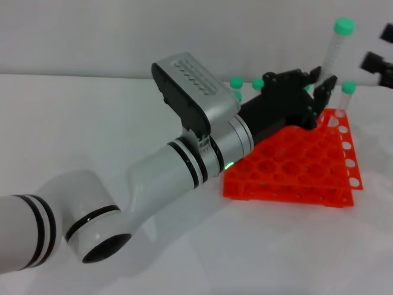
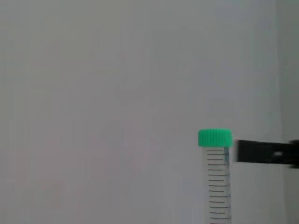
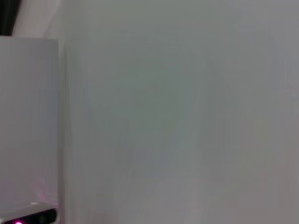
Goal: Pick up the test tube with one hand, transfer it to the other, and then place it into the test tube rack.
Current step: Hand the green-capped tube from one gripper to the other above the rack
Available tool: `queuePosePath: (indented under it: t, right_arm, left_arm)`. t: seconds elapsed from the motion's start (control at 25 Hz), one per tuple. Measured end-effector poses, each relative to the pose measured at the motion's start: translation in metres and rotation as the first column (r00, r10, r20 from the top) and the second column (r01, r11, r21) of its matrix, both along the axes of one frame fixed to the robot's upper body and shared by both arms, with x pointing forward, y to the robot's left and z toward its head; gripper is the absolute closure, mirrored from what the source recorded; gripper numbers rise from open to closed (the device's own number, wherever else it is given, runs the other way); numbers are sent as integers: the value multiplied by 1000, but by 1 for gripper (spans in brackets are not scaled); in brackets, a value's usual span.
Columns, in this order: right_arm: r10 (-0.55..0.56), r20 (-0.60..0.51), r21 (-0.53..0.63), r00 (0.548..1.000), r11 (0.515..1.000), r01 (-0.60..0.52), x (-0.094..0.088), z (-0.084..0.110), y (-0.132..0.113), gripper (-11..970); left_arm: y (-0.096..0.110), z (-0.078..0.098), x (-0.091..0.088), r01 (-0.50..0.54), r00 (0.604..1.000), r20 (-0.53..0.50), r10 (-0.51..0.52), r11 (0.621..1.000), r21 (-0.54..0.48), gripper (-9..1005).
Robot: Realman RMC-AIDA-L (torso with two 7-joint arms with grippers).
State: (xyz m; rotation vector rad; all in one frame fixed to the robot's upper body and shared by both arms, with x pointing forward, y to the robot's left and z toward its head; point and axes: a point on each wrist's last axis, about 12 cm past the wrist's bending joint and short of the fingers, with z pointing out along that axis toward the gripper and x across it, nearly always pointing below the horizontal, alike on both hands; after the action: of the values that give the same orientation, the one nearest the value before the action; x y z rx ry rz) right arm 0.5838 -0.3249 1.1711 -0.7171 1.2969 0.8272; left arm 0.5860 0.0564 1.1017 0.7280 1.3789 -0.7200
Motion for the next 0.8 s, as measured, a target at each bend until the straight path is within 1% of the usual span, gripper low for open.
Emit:
queuePosePath:
  t: [0.08, 0.28, 0.44, 0.68, 0.8]
  right_arm:
    - [8, -33, -15, 999, 1000, -9, 9, -1, 12, 186]
    - [38, -56, -17, 998, 999, -39, 17, 2, 27, 189]
    - [46, -78, -20, 996, 999, -47, 19, 1, 30, 191]
    - [51, -88, -33, 995, 998, -54, 19, 2, 28, 194]
    - [51, -95, -31, 994, 998, -55, 19, 3, 27, 312]
  left_arm:
    - [-1, -1, -1, 24, 1000, 5, -24, 999, 24, 730]
    - [-4, -4, -2, 40, 999, 2, -40, 997, 61, 722]
    - [-4, -4, -2, 41, 999, -1, -41, 997, 66, 715]
    - [-4, -5, -2, 40, 999, 1, -40, 997, 71, 706]
    - [-3, -6, -2, 38, 999, -1, -38, 997, 73, 701]
